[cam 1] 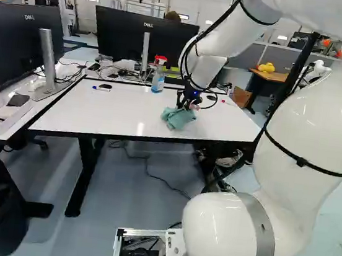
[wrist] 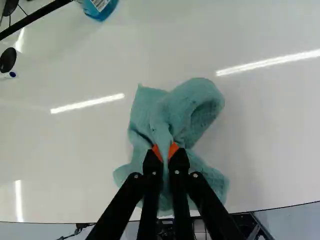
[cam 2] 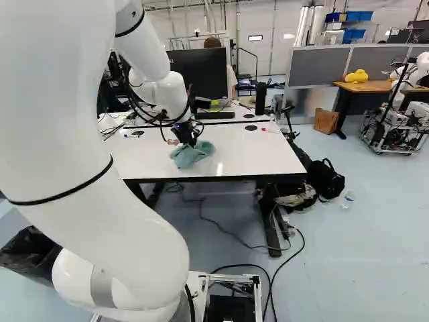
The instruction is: Clean the table with the green towel
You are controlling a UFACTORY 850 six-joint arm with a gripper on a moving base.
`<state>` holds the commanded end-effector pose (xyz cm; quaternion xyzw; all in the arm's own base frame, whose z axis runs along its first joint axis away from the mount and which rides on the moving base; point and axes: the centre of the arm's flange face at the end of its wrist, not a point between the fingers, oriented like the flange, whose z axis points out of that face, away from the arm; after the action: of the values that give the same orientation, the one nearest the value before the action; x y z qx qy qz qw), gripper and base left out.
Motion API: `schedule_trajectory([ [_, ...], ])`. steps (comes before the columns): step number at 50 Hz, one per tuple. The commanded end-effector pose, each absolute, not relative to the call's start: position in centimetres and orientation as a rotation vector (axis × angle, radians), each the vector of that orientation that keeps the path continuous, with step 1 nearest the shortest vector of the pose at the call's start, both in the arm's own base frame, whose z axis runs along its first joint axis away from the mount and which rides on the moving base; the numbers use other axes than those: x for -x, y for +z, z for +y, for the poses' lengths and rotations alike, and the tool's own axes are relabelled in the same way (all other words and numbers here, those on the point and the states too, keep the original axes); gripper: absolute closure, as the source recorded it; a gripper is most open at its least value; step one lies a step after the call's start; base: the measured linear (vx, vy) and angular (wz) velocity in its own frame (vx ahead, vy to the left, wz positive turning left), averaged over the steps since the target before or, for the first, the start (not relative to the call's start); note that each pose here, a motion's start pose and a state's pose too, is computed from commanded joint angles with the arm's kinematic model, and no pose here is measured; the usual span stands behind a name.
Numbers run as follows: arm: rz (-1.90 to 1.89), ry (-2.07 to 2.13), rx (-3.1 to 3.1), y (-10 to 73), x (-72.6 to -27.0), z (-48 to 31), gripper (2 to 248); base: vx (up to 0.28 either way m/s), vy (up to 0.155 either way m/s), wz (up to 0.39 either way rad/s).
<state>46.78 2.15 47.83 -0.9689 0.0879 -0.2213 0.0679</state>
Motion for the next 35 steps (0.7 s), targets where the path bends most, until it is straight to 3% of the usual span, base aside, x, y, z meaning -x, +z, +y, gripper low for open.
schedule_trajectory([
  [35,0.238,-0.803,2.872,52.1,-51.6,2.9,220,0.0,0.0,0.0],
])
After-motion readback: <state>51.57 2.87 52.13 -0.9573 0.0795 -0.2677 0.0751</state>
